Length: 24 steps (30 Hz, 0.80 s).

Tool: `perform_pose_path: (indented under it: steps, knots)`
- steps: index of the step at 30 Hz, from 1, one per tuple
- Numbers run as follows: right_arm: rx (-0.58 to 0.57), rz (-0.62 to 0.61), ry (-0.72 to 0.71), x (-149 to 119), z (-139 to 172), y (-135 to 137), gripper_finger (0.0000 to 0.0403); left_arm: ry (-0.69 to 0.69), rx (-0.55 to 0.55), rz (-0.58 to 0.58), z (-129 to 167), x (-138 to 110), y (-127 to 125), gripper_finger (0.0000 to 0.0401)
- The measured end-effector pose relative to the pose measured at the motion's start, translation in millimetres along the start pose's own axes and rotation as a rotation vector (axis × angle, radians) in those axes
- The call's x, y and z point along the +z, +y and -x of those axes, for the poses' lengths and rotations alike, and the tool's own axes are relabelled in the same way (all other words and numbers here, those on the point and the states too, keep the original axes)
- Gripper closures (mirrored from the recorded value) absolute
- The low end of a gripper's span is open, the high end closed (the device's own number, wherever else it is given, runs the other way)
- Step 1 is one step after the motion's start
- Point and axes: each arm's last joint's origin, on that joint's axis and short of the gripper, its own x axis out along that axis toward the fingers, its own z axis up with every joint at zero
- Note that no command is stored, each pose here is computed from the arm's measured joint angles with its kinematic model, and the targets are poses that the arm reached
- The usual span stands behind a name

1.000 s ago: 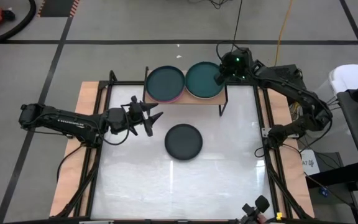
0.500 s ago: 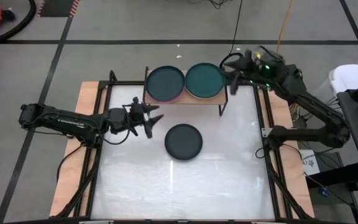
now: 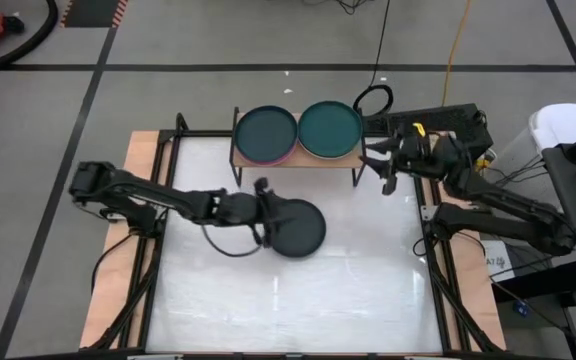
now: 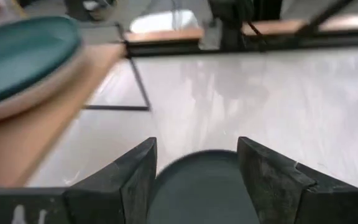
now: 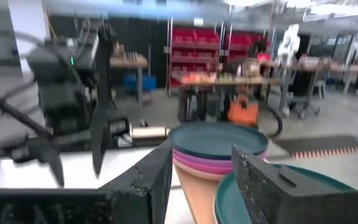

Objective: Place and stack plates onto a shelf
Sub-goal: Stack the black plate on top of the green plate on the shelf

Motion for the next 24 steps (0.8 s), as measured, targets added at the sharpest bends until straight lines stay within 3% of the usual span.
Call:
perform_pose_path:
  steps: [9, 24]
  knots:
    - [-0.003, 0.024, -0.143, -48.6, 15.9, 6.7, 0.0257, 0.146, -0.243, -0.091, -37.9, -29.9, -35.1, 0.0174]
    - [-0.004, 0.024, -0.139, -74.1, 21.0, 9.0, 0.0257, 0.314, -0.324, -0.154, -55.7, -81.7, -82.8, 0.0174]
